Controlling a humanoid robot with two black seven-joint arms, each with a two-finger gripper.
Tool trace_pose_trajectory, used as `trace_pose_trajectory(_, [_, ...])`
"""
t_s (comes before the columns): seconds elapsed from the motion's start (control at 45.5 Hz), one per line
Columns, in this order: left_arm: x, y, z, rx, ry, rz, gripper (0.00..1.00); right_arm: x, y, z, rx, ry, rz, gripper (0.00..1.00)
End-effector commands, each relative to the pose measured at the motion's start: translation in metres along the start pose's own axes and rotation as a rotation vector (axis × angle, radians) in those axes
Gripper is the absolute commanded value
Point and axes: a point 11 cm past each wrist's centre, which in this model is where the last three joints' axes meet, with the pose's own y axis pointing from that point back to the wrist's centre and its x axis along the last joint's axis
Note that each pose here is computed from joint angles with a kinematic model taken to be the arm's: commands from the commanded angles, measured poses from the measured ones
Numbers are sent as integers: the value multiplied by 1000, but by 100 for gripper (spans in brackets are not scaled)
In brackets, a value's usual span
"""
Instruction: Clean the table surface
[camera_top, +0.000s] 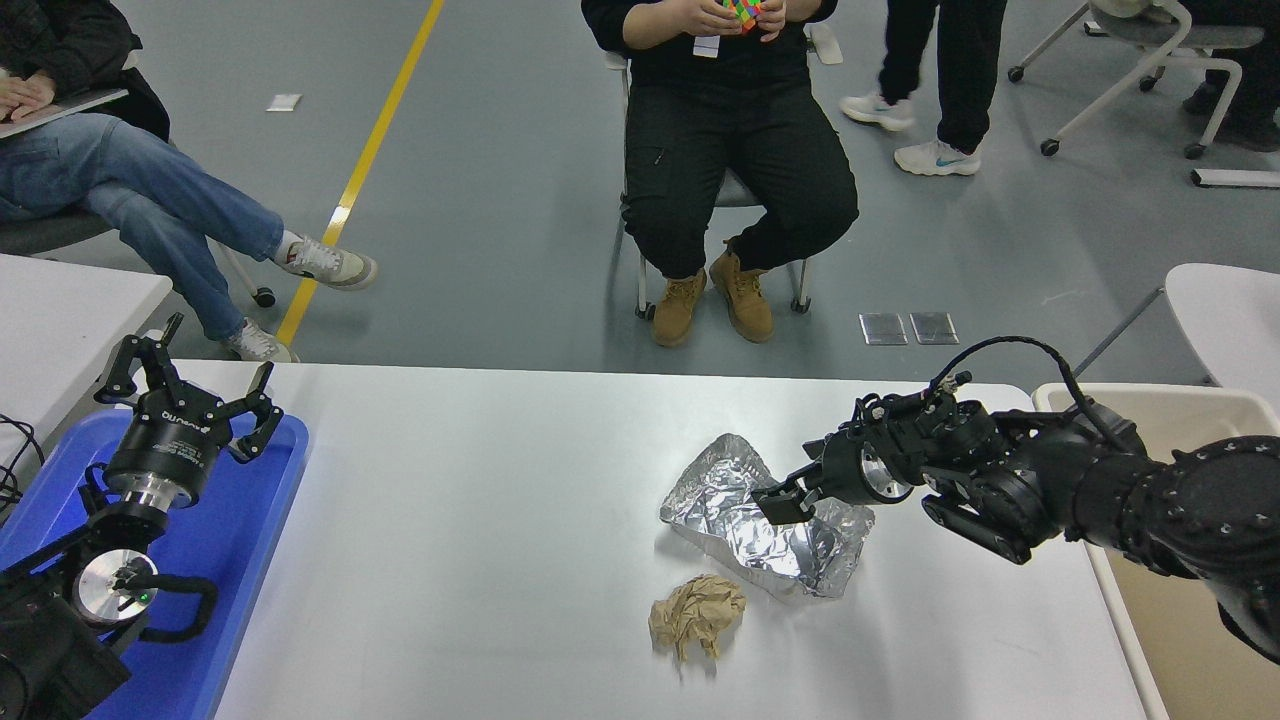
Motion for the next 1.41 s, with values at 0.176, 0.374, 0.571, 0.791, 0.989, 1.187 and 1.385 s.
trace_pose_trajectory(0.176, [0,0,0,0,0,0,100,-15,-3,7,-36,26,-14,73])
trace_pose_trajectory(0.374, [0,0,0,0,0,0,100,-17,-3,7,-35,24,-16,68])
trace_pose_trajectory(0.571, [0,0,0,0,0,0,100,-17,-3,7,-36,24,-15,68])
trace_pose_trajectory(0.791, [0,0,0,0,0,0,100,-23,-6,3,-27,17,-23,58])
trace_pose_trajectory(0.989, [0,0,0,0,0,0,100,-21,-4,9,-46,22,-20,45])
trace_pose_trajectory(1.187, [0,0,1,-1,-1,0,100,-21,-4,9,-44,21,-18,34])
trace_pose_trajectory(1.385, [0,0,0,0,0,0,100,-20,-4,9,-43,21,-14,24])
